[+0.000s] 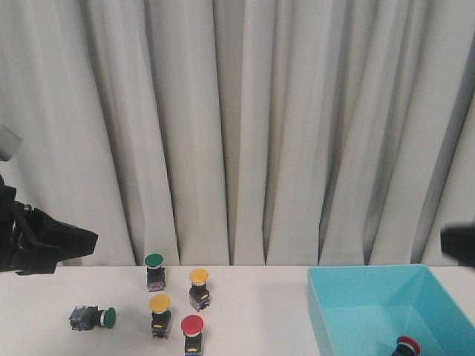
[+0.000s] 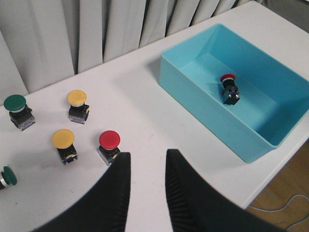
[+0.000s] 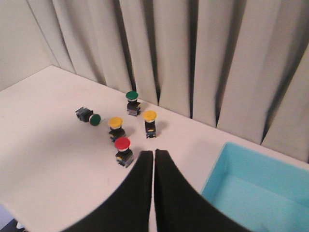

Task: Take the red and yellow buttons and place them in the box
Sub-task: 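Raise the right gripper out of the box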

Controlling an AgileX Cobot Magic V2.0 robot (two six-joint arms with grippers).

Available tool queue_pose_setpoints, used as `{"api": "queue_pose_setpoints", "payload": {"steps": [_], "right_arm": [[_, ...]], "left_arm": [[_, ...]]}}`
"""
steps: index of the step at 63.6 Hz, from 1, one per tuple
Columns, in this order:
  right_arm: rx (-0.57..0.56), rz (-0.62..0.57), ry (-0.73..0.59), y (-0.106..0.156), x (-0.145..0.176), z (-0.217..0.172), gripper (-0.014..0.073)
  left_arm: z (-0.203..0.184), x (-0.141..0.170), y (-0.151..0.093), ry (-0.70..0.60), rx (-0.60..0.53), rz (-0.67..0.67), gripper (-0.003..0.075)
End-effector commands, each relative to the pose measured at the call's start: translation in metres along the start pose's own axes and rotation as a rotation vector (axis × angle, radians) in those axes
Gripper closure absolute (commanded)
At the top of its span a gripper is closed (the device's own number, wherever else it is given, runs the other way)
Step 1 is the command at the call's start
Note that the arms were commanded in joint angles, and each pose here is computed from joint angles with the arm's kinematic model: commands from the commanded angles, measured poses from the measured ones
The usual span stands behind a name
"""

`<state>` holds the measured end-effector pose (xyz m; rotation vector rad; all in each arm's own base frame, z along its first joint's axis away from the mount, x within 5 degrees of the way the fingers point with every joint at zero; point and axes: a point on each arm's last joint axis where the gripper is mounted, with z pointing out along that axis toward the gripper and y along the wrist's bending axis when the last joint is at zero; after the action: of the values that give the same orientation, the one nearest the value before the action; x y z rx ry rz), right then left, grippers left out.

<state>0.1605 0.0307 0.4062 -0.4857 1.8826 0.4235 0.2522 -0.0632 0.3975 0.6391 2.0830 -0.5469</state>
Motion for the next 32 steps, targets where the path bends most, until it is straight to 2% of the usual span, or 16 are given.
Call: {"api": "queue_pose_setpoints", "payload": {"steps": [1,12,20,32], "right_arm": [[-0.009,-0.01,-0.049,0.016,0.015,-0.013,0.0601],[-0.007,-0.014,-0.036,0.037,0.06,-0.025,0.0601],[0.01,0.003,-0.033,0.041,0.083,-0.025,0.0601],[0.026,0.032,-0.009,0.039,0.101,-0.02,0.0601]], "left_arm": [[-0.012,-0.012,-0.006,-0.079,-0.003,-0.006,0.0541],[-0.012,-0.012,-0.003,-0.076,-0.044,-0.01,0.0482],[-0.013,-0.013,0.002,-0.086,-0.095,-0.004,0.0373],[-0.011,-0.018,0.009,-0.132,-0.149,-0.023,0.0216]]}}
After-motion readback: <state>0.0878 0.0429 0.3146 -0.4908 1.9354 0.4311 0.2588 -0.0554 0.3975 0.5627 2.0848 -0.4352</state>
